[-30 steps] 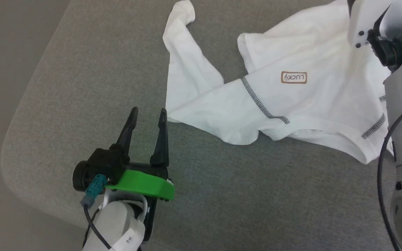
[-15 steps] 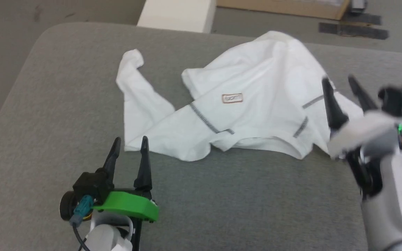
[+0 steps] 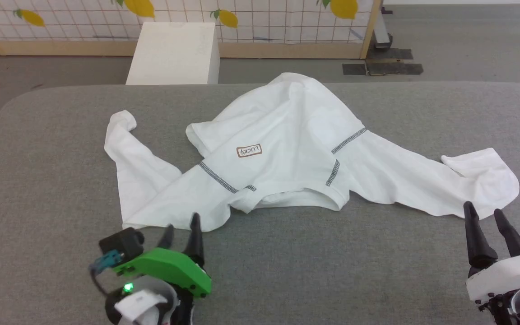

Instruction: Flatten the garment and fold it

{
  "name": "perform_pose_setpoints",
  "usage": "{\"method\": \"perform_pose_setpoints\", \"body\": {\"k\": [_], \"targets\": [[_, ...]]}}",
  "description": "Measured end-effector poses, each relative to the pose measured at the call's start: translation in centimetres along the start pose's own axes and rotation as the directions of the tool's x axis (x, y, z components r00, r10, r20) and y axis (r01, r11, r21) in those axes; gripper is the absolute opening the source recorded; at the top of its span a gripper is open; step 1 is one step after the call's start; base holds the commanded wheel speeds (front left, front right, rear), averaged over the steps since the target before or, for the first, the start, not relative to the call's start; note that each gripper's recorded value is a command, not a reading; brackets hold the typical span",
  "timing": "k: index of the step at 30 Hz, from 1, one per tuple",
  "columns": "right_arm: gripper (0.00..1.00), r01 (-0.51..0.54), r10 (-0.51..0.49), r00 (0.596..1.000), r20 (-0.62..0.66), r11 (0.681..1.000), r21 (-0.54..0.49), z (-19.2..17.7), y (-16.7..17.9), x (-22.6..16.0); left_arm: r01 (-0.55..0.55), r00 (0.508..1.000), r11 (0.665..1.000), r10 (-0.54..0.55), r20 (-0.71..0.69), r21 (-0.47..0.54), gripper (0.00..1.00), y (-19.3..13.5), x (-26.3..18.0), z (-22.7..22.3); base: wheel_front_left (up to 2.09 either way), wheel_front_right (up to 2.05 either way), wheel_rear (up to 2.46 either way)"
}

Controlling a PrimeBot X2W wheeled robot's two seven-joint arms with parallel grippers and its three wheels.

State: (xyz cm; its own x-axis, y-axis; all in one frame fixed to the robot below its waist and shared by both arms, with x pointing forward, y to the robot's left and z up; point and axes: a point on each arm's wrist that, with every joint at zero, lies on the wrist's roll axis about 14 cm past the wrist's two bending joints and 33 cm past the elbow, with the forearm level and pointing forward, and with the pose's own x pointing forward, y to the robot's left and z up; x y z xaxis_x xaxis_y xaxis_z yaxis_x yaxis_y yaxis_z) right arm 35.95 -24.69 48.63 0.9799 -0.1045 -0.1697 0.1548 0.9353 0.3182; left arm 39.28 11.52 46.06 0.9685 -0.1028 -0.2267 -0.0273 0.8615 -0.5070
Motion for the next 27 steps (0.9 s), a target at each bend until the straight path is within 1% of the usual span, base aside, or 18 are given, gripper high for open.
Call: {"method": "perform_pose_setpoints", "body": {"k": [1,2,5,10,12,15,16,17,18,21,27], "targets": [[1.0,0.0,0.0,1.0,0.01,1.0,-0.003,0.3,0.0,-0.1,-0.016,0.997,0.999,0.014,-0.072,-0.03,1.0,0.0,0.2,-1.2,0.0,0.0,0.0],[1.0,0.0,0.0,1.0,0.016,1.0,-0.004,0.5,0.0,0.0,-0.033,0.989,0.999,0.03,-0.143,-0.015,1.0,0.0,0.4,-2.5,0.0,0.0,0.0],[1.0,-0.006,0.006,1.0,0.021,1.0,-0.008,0.7,0.3,0.4,-0.062,0.969,0.998,0.06,-0.241,-0.001,1.0,0.2,1.1,-4.1,0.0,0.0,0.0],[1.0,-0.012,0.012,1.0,-0.003,1.0,-0.013,0.0,0.6,1.0,-0.113,0.949,0.994,0.112,-0.295,0.014,1.0,1.5,2.7,-5.1,0.0,0.0,0.0],[1.0,-0.012,0.012,1.0,-0.02,1.0,-0.012,-0.6,0.6,1.3,-0.136,0.939,0.99,0.143,-0.314,0.043,1.0,2.3,3.4,-5.6,0.0,0.0,0.0],[1.0,-0.008,0.007,1.0,-0.029,1.0,-0.013,-0.9,0.5,1.7,-0.134,0.936,0.989,0.147,-0.319,0.063,1.0,2.4,4.4,-5.6,0.0,0.0,0.0],[1.0,-0.004,0.004,0.999,-0.033,1.0,-0.014,-1.1,0.4,1.7,-0.132,0.936,0.989,0.146,-0.32,0.064,0.9,2.4,4.7,-5.7,0.0,0.0,0.0],[1.0,-0.002,0.001,0.999,-0.036,1.0,-0.014,-1.2,0.3,1.7,-0.126,0.935,0.989,0.143,-0.325,0.072,0.22,2.3,4.8,-5.8,0.0,0.0,0.0],[1.0,0.001,-0.001,0.999,-0.038,1.0,-0.014,-1.3,0.2,1.8,-0.118,0.935,0.99,0.139,-0.326,0.083,0.0,2.3,5.0,-5.9,0.0,0.0,0.0],[1.0,-0.002,0.001,0.999,-0.039,1.0,-0.019,-1.3,0.3,1.9,-0.12,0.931,0.988,0.146,-0.335,0.097,0.0,2.8,4.9,-6.3,0.0,0.0,0.0],[1.0,-0.037,0.035,0.998,-0.047,0.999,-0.039,-1.3,1.5,2.2,-0.091,0.947,0.991,0.117,-0.298,0.1,0.0,2.6,4.5,-5.7,0.0,0.0,0.0]]}}
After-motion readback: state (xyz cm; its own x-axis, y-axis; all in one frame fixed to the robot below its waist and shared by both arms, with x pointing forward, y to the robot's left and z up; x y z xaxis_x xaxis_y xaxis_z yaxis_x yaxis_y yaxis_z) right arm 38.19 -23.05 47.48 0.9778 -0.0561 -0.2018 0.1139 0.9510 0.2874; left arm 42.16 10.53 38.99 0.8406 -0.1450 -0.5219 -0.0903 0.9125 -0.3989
